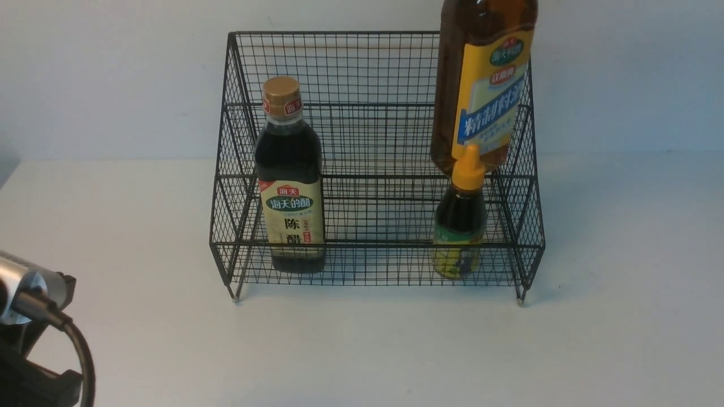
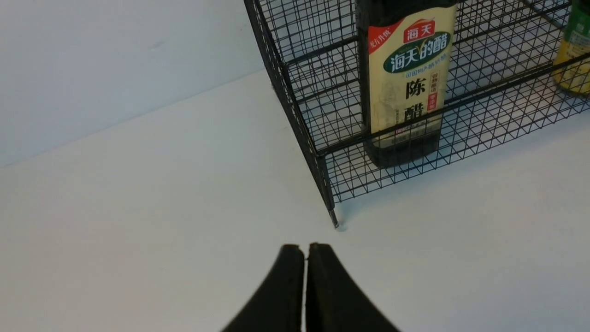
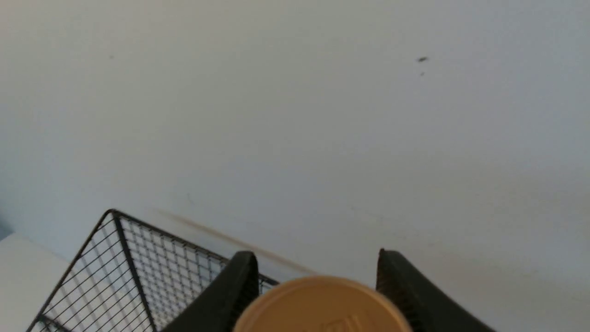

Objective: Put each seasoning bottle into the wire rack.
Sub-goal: Use the right arm to put the condiment bottle back on the shelf

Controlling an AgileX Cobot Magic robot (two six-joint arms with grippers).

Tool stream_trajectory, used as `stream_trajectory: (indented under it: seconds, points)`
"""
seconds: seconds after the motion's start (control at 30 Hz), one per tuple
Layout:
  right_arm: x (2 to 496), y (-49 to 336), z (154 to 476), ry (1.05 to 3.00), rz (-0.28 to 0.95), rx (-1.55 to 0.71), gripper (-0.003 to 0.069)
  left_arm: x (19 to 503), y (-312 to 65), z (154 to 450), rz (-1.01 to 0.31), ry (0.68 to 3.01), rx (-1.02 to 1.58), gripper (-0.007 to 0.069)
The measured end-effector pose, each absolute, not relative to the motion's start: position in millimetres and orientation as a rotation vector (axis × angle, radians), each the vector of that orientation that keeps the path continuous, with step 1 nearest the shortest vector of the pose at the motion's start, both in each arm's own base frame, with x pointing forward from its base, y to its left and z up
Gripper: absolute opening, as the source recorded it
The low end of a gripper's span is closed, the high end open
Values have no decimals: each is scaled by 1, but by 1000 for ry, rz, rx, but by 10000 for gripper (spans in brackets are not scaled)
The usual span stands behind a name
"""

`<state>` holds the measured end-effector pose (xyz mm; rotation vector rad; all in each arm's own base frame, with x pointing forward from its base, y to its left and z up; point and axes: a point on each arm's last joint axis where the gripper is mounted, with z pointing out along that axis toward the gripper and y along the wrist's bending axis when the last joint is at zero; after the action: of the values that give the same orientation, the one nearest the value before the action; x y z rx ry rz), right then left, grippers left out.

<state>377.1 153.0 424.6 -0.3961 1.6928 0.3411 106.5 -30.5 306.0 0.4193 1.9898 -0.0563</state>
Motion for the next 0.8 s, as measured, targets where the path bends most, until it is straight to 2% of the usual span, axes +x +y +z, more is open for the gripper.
stream_trajectory:
  seconds: [0.23, 0.53, 0.8]
  points:
    - [395, 152, 415, 1625, 315, -316, 309, 107, -31, 306, -57, 1986, 419, -5]
    - [405, 150, 408, 1576, 343, -200, 309, 107, -31, 306, -56, 1986, 419, -5]
    - [406, 145, 415, 1495, 345, -113, 309, 107, -31, 306, -56, 1986, 419, -5]
